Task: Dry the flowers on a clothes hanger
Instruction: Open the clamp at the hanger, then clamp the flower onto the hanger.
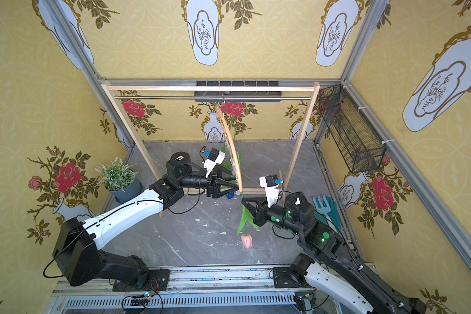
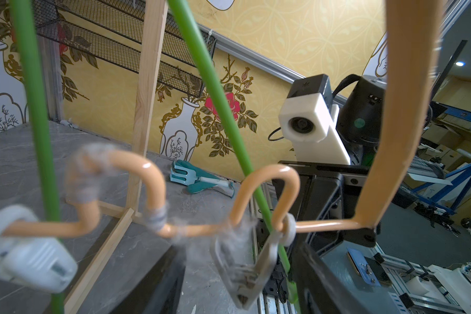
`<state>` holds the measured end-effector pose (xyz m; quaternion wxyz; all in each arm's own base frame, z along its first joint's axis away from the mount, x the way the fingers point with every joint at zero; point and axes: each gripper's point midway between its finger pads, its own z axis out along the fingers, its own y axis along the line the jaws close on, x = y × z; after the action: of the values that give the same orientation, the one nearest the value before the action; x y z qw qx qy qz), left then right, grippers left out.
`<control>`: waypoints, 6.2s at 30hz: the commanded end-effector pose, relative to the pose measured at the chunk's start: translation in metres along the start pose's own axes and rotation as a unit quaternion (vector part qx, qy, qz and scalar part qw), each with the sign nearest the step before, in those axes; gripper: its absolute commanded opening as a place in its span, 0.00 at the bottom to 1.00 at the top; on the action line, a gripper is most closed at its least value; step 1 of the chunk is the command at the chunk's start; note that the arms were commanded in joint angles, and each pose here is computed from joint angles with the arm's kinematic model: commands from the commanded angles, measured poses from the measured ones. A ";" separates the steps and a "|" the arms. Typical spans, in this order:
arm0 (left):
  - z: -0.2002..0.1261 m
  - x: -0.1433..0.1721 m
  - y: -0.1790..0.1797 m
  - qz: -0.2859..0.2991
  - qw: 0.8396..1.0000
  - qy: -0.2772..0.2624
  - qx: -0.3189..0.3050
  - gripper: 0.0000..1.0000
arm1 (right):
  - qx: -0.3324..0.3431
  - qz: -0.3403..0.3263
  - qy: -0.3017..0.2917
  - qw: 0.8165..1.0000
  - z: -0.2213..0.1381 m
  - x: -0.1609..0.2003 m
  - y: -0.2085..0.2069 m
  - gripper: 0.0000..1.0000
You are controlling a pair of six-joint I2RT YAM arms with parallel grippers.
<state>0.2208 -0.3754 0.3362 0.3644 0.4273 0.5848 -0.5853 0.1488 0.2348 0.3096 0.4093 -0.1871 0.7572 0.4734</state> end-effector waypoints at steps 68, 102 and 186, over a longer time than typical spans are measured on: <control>-0.001 -0.006 0.023 -0.108 0.975 -0.168 -0.096 0.05 | 0.022 0.034 -0.053 0.998 0.004 0.016 -0.030 0.00; -0.008 -0.023 0.008 -0.122 0.957 -0.253 -0.067 0.00 | -0.011 0.044 -0.074 0.996 0.011 0.009 -0.019 0.00; -0.016 -0.008 0.001 -0.103 0.962 -0.243 -0.070 0.56 | -0.057 0.014 -0.090 0.994 0.019 -0.028 0.016 0.00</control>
<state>0.2292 -0.3602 0.3517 0.4630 0.1693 0.5488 -0.6751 0.1630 0.2565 0.3182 0.4372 -0.1546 0.7147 0.5236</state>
